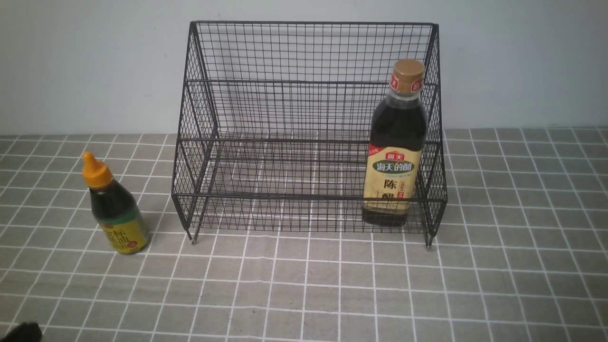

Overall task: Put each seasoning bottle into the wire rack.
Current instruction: Use the left arm to grab the condiment bottle closest to it, then use the left arm to put the condiment bottle back on the shelf

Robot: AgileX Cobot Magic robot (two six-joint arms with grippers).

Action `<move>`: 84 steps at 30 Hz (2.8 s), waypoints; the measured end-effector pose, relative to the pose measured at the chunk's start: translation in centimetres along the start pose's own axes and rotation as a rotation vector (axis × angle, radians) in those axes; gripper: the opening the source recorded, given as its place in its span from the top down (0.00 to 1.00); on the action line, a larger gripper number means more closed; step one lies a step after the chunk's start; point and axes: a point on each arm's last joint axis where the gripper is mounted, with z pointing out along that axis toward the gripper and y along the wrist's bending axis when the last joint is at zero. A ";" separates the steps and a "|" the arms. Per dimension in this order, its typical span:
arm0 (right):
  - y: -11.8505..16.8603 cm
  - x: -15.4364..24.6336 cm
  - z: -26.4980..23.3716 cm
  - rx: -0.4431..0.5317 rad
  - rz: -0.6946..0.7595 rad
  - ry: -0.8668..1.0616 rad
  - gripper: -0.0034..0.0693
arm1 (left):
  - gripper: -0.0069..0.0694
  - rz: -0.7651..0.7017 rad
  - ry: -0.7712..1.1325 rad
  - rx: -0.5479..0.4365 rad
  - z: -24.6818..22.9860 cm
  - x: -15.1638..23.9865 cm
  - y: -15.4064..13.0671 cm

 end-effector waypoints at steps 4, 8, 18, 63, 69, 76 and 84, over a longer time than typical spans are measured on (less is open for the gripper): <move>0.0 0.0 0.0 0.000 0.000 0.000 0.97 | 0.92 -0.124 -0.157 -0.003 -0.1 -1.4 0.1; 0.0 0.0 0.0 0.000 0.000 0.000 0.97 | 0.92 -0.185 -0.403 -0.043 -0.7 -3.5 0.7; 0.0 0.0 0.0 0.000 0.001 0.000 0.97 | 0.85 0.004 -0.281 -0.071 2.9 -7.1 0.2; 0.0 0.0 0.0 0.000 0.001 0.000 0.97 | 0.58 0.091 -0.012 0.016 17.2 -16.6 -2.6; 0.0 0.0 0.0 0.000 0.001 0.000 0.97 | 0.58 0.111 -0.054 0.203 17.6 -19.2 -7.7; 0.0 0.0 0.0 0.000 0.001 0.000 0.97 | 0.58 0.126 0.011 0.274 21.8 -17.0 -10.8; 0.0 0.0 0.0 0.000 0.001 0.000 0.97 | 0.58 0.134 0.117 0.271 25.8 -12.8 -11.4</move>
